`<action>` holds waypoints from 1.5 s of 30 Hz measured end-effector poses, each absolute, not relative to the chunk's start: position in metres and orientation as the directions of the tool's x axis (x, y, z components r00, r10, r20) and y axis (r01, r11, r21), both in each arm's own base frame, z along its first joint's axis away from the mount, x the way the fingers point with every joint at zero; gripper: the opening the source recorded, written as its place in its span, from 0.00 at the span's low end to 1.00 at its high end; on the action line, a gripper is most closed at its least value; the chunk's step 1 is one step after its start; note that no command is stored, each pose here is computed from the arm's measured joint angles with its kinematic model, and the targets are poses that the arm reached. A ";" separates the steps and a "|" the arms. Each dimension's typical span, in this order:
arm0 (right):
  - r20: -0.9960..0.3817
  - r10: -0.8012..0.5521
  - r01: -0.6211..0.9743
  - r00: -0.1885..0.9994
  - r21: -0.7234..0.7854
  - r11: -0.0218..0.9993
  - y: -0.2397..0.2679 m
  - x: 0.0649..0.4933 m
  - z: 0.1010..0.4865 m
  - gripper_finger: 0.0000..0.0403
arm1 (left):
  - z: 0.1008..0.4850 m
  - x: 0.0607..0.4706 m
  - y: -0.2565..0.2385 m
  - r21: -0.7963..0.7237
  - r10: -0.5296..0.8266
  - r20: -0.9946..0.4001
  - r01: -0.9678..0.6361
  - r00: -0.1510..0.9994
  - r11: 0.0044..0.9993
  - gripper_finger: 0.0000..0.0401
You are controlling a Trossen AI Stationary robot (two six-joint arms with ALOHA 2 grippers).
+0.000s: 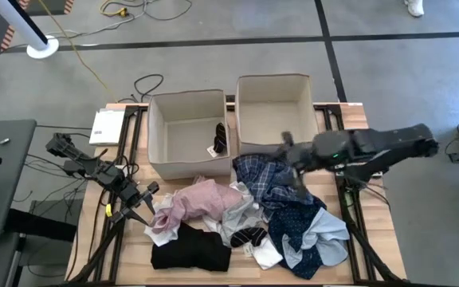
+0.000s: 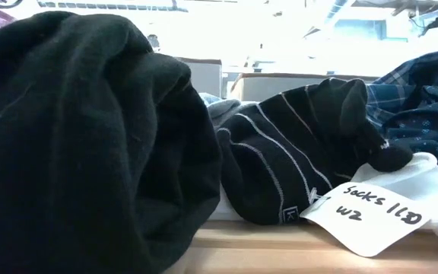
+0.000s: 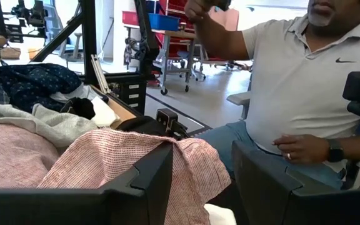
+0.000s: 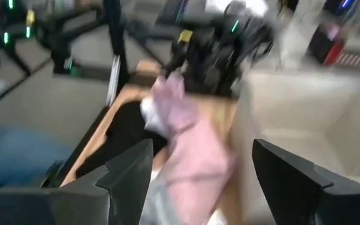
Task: Sort clothes
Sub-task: Put the blue pants into the right white laundry bin
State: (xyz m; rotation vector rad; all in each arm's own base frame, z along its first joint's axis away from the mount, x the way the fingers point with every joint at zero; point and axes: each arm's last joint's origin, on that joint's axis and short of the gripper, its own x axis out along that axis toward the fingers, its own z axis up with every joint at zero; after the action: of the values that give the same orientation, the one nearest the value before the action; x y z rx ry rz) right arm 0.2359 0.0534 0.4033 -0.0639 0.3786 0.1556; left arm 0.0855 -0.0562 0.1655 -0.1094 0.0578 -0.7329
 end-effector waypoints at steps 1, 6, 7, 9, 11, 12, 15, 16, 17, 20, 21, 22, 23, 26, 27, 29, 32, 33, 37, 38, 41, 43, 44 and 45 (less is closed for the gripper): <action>-0.412 0.146 -0.170 0.899 -0.022 0.985 0.058 0.242 0.401 0.72 | 0.165 0.085 -0.056 -0.120 -0.670 -0.015 0.664 0.742 0.738 0.39; -0.592 0.157 -0.168 0.790 0.037 0.985 0.076 0.260 0.383 0.72 | 0.165 0.085 -0.056 -0.120 -0.670 -0.015 0.664 0.742 0.738 0.39; -0.623 0.155 -0.158 0.766 0.052 0.986 0.078 0.261 0.380 0.72 | 0.165 0.085 -0.056 -0.120 -0.670 -0.015 0.664 0.742 0.738 0.39; -0.681 0.147 -0.125 0.717 0.082 0.989 0.081 0.262 0.371 0.72 | 0.165 0.085 -0.056 -0.120 -0.670 -0.015 0.664 0.742 0.738 0.39; -0.734 0.135 -0.090 0.665 0.101 0.991 0.084 0.263 0.362 0.72 | 0.165 0.085 -0.056 -0.120 -0.670 -0.015 0.664 0.742 0.738 0.39; -0.757 0.129 -0.073 0.641 0.107 0.992 0.085 0.263 0.358 0.72 | 0.165 0.085 -0.056 -0.120 -0.670 -0.015 0.664 0.742 0.738 0.39; -0.819 0.076 -0.006 0.569 0.088 0.996 0.086 0.261 0.348 0.72 | 0.165 0.085 -0.056 -0.120 -0.670 -0.015 0.664 0.742 0.738 0.39; -0.836 0.050 0.017 0.546 0.071 0.997 0.087 0.260 0.345 0.72 | 0.165 0.085 -0.056 -0.120 -0.670 -0.015 0.664 0.742 0.738 0.39; -0.851 0.021 0.036 0.524 0.048 0.998 0.087 0.260 0.342 0.72 | 0.165 0.085 -0.056 -0.120 -0.670 -0.015 0.664 0.742 0.738 0.39; -0.879 -0.052 0.071 0.474 -0.021 0.997 0.090 0.263 0.331 0.72 | 0.165 0.085 -0.056 -0.120 -0.670 -0.015 0.664 0.742 0.738 0.39; -0.888 -0.067 0.071 0.455 -0.038 0.997 0.091 0.265 0.327 0.72 | 0.165 0.085 -0.056 -0.120 -0.670 -0.015 0.664 0.742 0.738 0.39; -0.896 -0.075 0.070 0.438 -0.049 0.996 0.093 0.267 0.323 0.72 | 0.165 0.085 -0.056 -0.120 -0.670 -0.014 0.664 0.742 0.738 0.39; -0.903 -0.080 0.067 0.423 -0.057 0.996 0.095 0.270 0.318 0.72 | 0.165 0.085 -0.056 -0.120 -0.670 -0.015 0.664 0.742 0.738 0.39; -0.928 -0.111 0.069 0.355 -0.093 0.993 0.096 0.281 0.301 0.72 | 0.165 0.085 -0.056 -0.120 -0.670 -0.014 0.664 0.742 0.738 0.39; -0.937 -0.124 0.071 0.328 -0.107 0.992 0.096 0.284 0.295 0.72 | 0.165 0.085 -0.056 -0.120 -0.670 -0.015 0.664 0.742 0.738 0.39; -0.951 -0.159 0.075 0.266 -0.144 0.987 0.096 0.292 0.281 0.72 | 0.165 0.085 -0.056 -0.120 -0.670 -0.014 0.664 0.742 0.738 0.39; -0.959 -0.218 0.088 0.181 -0.205 0.975 0.092 0.301 0.261 0.72 | 0.165 0.085 -0.056 -0.120 -0.670 -0.015 0.664 0.742 0.738 0.39; -0.960 -0.230 0.096 0.161 -0.216 0.972 0.089 0.305 0.256 0.72 | 0.165 0.085 -0.056 -0.120 -0.670 -0.015 0.664 0.742 0.738 0.39; -0.956 -0.277 0.122 0.098 -0.265 0.957 0.082 0.318 0.234 0.73 | 0.165 0.086 -0.056 -0.120 -0.670 -0.015 0.664 0.742 0.738 0.39; -0.956 -0.282 0.125 0.081 -0.271 0.954 0.080 0.321 0.228 0.74 | 0.165 0.085 -0.056 -0.120 -0.670 -0.015 0.664 0.742 0.738 0.39; -0.957 -0.281 0.144 0.066 -0.270 0.952 0.074 0.326 0.208 0.78 | 0.165 0.086 -0.056 -0.120 -0.670 -0.015 0.664 0.742 0.738 0.39; -0.967 -0.248 0.155 0.064 -0.236 0.959 0.072 0.328 0.192 0.81 | 0.165 0.085 -0.056 -0.120 -0.671 -0.015 0.664 0.742 0.738 0.39; -0.973 -0.223 0.162 0.062 -0.210 0.964 0.071 0.328 0.184 0.83 | 0.165 0.085 -0.056 -0.120 -0.670 -0.015 0.664 0.742 0.738 0.39; -0.979 -0.195 0.167 0.061 -0.182 0.969 0.071 0.328 0.174 0.84 | 0.165 0.085 -0.056 -0.120 -0.670 -0.015 0.664 0.742 0.738 0.39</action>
State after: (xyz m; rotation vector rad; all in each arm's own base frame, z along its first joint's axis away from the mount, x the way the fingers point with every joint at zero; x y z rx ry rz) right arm 0.3280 0.0708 0.1743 -0.0225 1.4848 -0.2740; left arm 0.0855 -0.0563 0.1654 -0.1092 0.0586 -0.7331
